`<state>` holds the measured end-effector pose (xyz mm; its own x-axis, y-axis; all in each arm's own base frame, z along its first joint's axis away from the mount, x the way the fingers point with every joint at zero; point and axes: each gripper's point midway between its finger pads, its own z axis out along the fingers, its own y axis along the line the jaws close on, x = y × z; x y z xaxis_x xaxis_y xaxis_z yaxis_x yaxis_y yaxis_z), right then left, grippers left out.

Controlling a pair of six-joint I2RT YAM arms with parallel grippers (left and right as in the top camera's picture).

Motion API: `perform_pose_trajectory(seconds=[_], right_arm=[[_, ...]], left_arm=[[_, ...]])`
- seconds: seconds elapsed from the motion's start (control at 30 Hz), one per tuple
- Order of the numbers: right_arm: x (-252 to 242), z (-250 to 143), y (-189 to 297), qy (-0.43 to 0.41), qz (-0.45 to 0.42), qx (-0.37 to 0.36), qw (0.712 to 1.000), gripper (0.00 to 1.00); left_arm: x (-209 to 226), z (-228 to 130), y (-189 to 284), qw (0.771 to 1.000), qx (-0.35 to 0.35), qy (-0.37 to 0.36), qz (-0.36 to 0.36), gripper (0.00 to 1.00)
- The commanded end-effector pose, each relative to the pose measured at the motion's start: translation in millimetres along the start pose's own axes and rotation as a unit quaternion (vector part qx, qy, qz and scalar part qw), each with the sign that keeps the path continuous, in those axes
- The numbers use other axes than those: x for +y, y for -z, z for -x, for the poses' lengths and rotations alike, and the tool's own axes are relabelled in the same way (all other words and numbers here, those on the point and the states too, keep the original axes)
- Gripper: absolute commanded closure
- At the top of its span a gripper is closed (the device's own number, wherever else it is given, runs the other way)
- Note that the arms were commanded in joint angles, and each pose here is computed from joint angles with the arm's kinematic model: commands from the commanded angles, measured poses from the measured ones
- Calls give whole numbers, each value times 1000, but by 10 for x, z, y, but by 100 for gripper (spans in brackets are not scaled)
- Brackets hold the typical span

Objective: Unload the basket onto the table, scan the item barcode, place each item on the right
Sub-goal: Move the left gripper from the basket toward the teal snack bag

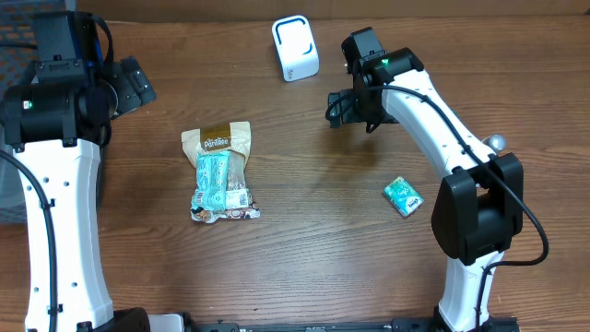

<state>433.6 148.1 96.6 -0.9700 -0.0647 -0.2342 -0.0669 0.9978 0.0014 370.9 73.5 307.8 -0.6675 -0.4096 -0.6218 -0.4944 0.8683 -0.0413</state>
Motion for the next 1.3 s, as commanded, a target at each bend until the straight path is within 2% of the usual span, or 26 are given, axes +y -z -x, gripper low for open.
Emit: perform_pose_trajectory(seconds=[0.0, 0.43, 0.7, 1.03, 1.27], right_arm=[[16, 62, 85, -3, 5, -14, 1000, 0], [6, 64, 84, -4, 4, -14, 1000, 0], [6, 64, 84, -4, 4, -14, 1000, 0], [6, 64, 84, -4, 4, -14, 1000, 0], [6, 64, 84, -4, 4, -14, 1000, 0]], left_arm=[[21, 15, -2, 1000, -3, 2, 6, 1], [10, 10, -14, 1000, -2, 1, 6, 0], [35, -251, -1007, 992, 108, -11, 57, 0], [9, -1029, -2161, 959, 257, -50, 107, 1], [20, -1502, -2847, 942, 304, -61, 124, 1]])
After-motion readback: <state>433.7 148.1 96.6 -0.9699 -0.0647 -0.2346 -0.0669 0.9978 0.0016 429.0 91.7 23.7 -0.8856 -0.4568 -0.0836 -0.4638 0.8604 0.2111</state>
